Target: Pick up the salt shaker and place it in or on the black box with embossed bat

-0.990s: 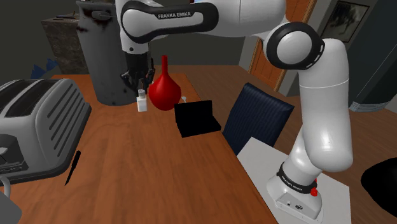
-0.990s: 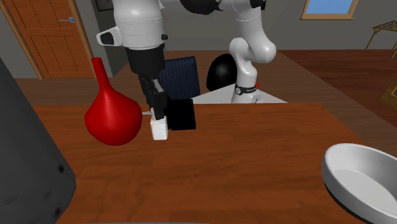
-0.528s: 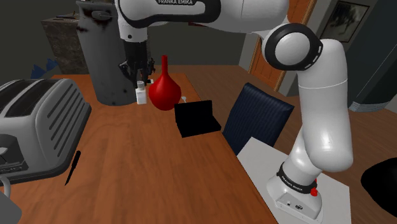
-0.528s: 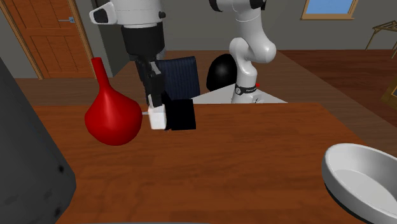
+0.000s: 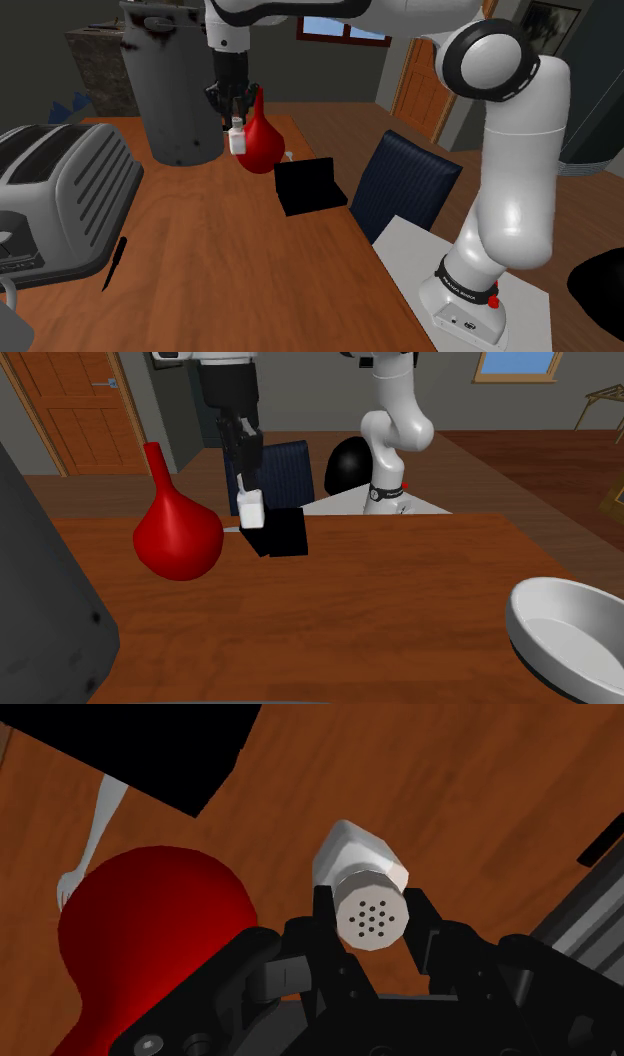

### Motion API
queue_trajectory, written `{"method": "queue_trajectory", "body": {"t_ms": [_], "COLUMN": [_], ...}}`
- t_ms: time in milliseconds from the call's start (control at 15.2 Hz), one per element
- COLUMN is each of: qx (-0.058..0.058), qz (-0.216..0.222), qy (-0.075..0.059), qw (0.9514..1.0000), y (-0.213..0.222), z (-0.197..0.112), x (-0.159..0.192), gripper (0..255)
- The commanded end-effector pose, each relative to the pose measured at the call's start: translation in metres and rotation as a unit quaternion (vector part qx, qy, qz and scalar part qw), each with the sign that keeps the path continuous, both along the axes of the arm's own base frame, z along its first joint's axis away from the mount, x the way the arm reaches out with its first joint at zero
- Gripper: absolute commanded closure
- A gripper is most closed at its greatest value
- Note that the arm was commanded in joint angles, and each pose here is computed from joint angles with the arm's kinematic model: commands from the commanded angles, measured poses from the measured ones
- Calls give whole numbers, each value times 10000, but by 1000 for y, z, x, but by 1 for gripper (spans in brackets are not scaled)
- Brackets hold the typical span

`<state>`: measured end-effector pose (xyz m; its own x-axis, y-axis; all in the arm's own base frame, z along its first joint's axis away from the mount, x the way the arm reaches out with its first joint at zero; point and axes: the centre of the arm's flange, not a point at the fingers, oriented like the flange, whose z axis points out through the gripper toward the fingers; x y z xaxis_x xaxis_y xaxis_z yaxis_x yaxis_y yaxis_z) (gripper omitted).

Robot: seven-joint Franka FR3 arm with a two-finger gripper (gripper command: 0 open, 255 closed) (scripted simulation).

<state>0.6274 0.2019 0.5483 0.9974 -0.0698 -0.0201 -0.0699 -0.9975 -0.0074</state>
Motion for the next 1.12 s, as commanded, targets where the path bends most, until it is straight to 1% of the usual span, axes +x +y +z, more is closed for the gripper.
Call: {"method": "queue_trajectory", "body": {"t_ms": [0, 990, 1056], "qx": [0, 0, 0], "qz": [1, 1, 1], "qy": [1, 1, 1], "qw": [10000, 10000, 10000], "y": [-19, -174, -174], "z": [5, 40, 35], "x": [-16, -135, -135], "gripper": [255, 255, 255]}}
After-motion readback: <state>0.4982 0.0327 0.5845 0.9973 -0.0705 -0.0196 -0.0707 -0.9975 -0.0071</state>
